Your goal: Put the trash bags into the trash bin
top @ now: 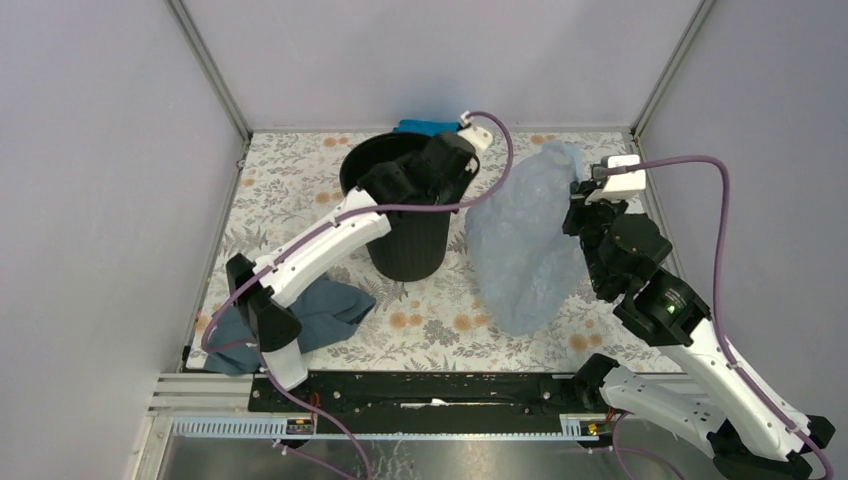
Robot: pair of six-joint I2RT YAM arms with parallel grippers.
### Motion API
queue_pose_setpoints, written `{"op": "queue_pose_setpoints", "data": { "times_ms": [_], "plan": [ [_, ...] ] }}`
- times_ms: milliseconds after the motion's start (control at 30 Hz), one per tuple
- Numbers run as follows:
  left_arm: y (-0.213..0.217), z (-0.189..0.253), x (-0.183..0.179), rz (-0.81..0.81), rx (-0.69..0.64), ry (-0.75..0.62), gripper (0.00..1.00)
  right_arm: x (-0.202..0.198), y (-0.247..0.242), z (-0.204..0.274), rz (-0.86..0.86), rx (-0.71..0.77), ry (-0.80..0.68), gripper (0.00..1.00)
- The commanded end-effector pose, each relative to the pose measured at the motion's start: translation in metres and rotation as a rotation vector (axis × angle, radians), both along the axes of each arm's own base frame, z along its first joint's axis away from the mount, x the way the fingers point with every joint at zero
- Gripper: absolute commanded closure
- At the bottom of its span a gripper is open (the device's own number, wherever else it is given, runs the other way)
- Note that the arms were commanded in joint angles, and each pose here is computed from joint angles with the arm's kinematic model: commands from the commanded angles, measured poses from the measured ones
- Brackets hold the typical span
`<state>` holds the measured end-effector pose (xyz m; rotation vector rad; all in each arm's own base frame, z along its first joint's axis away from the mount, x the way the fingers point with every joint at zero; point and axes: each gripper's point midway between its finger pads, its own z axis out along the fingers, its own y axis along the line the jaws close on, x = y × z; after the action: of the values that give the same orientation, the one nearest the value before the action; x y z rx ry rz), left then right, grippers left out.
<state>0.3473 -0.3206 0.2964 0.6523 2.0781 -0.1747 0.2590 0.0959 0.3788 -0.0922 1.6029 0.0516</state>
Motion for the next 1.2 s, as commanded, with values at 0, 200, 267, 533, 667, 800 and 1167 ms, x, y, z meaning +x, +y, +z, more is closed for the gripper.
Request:
{"op": "queue_pose_setpoints", "data": {
  "times_ms": [0, 200, 267, 533, 667, 800, 1167],
  "plan": [
    [0.012, 0.014, -0.030, -0.008, -0.028, -0.025, 1.00, -0.006, -0.045, 0.050, -0.204, 0.013, -0.121, 1.00],
    [-0.016, 0.011, -0.072, -0.165, -0.188, 0.092, 1.00, -0.004, -0.036, 0.101, -0.152, 0.068, -0.242, 1.00],
    [-0.021, 0.019, -0.078, -0.184, -0.235, 0.106, 1.00, 0.000, -0.020, 0.121, -0.086, 0.080, -0.278, 1.00],
    [-0.039, 0.031, -0.111, -0.304, -0.386, 0.169, 0.97, 0.007, 0.038, 0.202, 0.167, 0.139, -0.400, 1.00],
    [-0.039, 0.033, -0.124, -0.348, -0.426, 0.186, 0.55, 0.008, 0.062, 0.235, 0.268, 0.110, -0.446, 1.00],
    [-0.035, 0.050, -0.137, -0.404, -0.462, 0.174, 0.39, 0.007, 0.094, 0.260, 0.411, 0.018, -0.472, 1.00],
    [0.035, 0.108, -0.152, -0.318, -0.519, -0.049, 0.37, -0.019, 0.198, 0.286, 0.930, 0.142, -0.534, 1.00]
  ]
}}
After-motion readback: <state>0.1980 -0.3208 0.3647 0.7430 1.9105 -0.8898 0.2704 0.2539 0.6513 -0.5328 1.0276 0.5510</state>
